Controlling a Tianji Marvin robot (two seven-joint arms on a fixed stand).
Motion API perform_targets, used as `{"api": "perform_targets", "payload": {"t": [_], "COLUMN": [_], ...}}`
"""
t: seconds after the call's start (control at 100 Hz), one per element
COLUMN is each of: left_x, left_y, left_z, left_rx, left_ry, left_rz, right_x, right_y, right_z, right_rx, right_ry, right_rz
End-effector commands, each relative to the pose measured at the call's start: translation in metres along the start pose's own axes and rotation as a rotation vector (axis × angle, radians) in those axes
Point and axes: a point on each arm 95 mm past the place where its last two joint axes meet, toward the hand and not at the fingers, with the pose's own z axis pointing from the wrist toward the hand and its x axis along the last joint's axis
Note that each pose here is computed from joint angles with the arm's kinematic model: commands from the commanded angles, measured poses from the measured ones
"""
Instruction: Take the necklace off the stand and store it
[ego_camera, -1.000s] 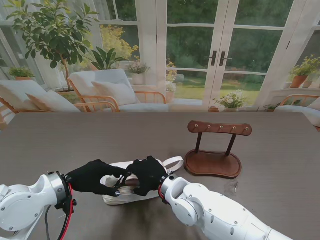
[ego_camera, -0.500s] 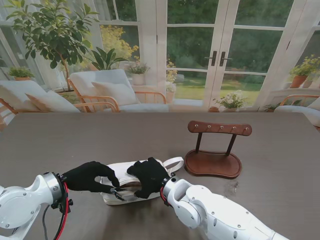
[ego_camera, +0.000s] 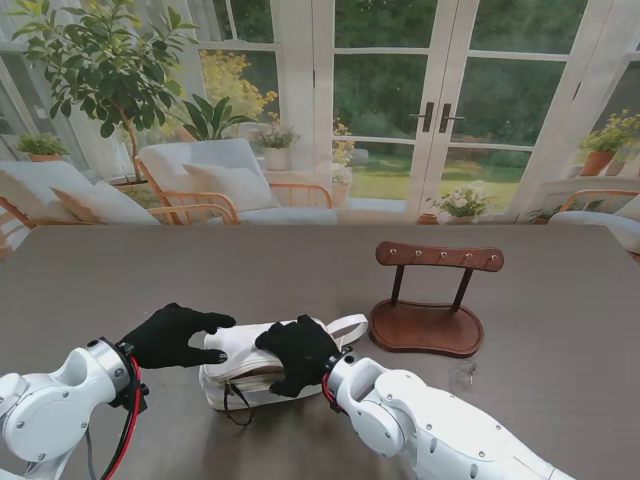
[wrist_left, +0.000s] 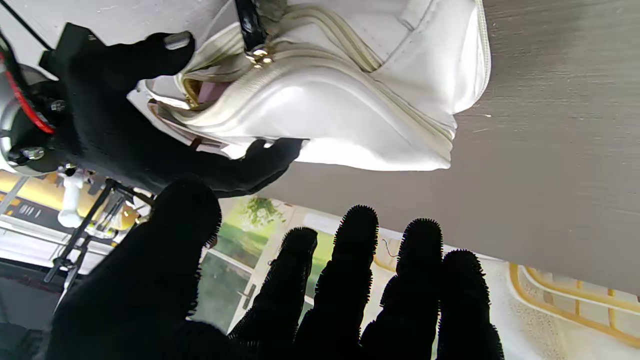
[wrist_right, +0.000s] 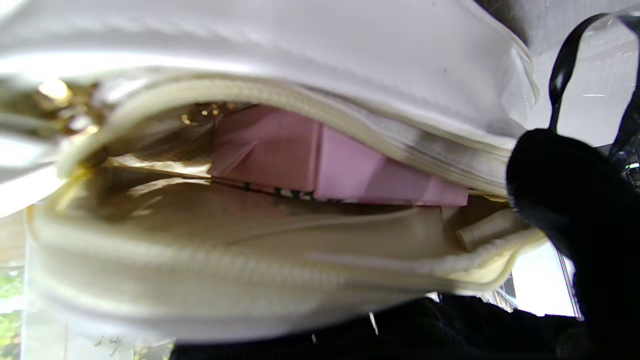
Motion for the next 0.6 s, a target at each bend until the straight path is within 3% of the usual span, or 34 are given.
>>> {"api": "perform_targets", "payload": {"t": [0.0, 0.08, 0.29, 0.59], "left_x": [-0.008, -0.014, -0.029, -0.030], "left_y": [0.004, 0.005, 0.020, 0.034], "left_z": [0.009, 0.017, 0.036, 0.042], "left_rx": [-0.033, -0.075, -0.265, -0.333], "left_ry": [-0.024, -0.053, -0.104, -0.106], "left_rz": [0.006, 0.020, 0.039, 0.047], "right_x": [-0.004, -0.005, -0.008, -0.011], "right_y": [-0.051, -0.047, -0.036, -0.010], "right_z": [-0.027, -0.031, -0.038, -0.038], "right_rx": [0.165, 0.163, 0.137, 0.063], "right_ry": [-0.016, -0.016, -0.028, -0.102], "right_rz": [0.017, 0.024, 0.095, 0.229]}}
